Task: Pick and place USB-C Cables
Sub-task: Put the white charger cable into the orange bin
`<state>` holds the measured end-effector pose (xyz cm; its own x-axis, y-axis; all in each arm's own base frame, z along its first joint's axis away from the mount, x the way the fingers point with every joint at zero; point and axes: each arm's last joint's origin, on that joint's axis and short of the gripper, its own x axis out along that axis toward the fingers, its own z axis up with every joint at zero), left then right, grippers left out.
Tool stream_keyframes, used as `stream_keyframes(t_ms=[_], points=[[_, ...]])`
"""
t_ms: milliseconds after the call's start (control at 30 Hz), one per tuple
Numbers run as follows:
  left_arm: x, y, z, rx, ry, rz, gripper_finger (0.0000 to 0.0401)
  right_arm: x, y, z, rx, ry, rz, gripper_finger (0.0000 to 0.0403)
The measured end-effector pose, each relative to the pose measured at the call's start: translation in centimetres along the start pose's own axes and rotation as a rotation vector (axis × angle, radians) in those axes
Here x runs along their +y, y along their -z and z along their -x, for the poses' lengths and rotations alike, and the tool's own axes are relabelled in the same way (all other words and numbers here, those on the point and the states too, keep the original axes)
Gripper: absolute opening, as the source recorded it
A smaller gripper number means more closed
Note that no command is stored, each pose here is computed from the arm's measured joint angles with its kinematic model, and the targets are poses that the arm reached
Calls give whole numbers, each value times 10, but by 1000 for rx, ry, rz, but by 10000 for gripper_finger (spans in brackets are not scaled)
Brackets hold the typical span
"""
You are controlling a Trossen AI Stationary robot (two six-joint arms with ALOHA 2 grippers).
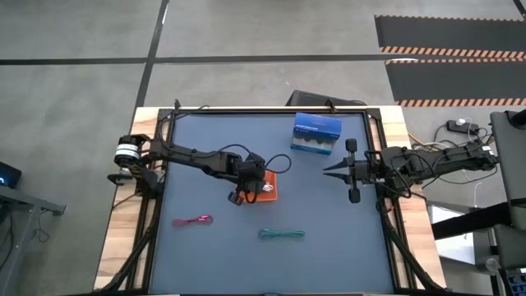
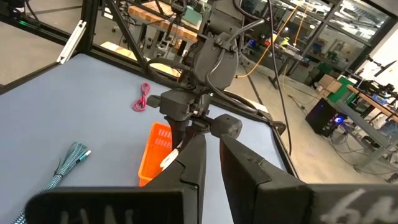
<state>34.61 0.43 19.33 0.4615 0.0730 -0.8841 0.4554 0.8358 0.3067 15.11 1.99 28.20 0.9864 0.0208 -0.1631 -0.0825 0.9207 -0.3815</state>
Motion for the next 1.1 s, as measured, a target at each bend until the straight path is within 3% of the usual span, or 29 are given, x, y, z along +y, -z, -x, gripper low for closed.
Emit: stream_keyframes(t_ms=[400, 1100], points=[[0, 0, 0, 2, -3, 0, 57, 0, 0, 0, 0, 0, 0, 38], [0, 1, 0, 13, -12, 0, 60, 0, 0, 0, 0, 0, -7, 38]])
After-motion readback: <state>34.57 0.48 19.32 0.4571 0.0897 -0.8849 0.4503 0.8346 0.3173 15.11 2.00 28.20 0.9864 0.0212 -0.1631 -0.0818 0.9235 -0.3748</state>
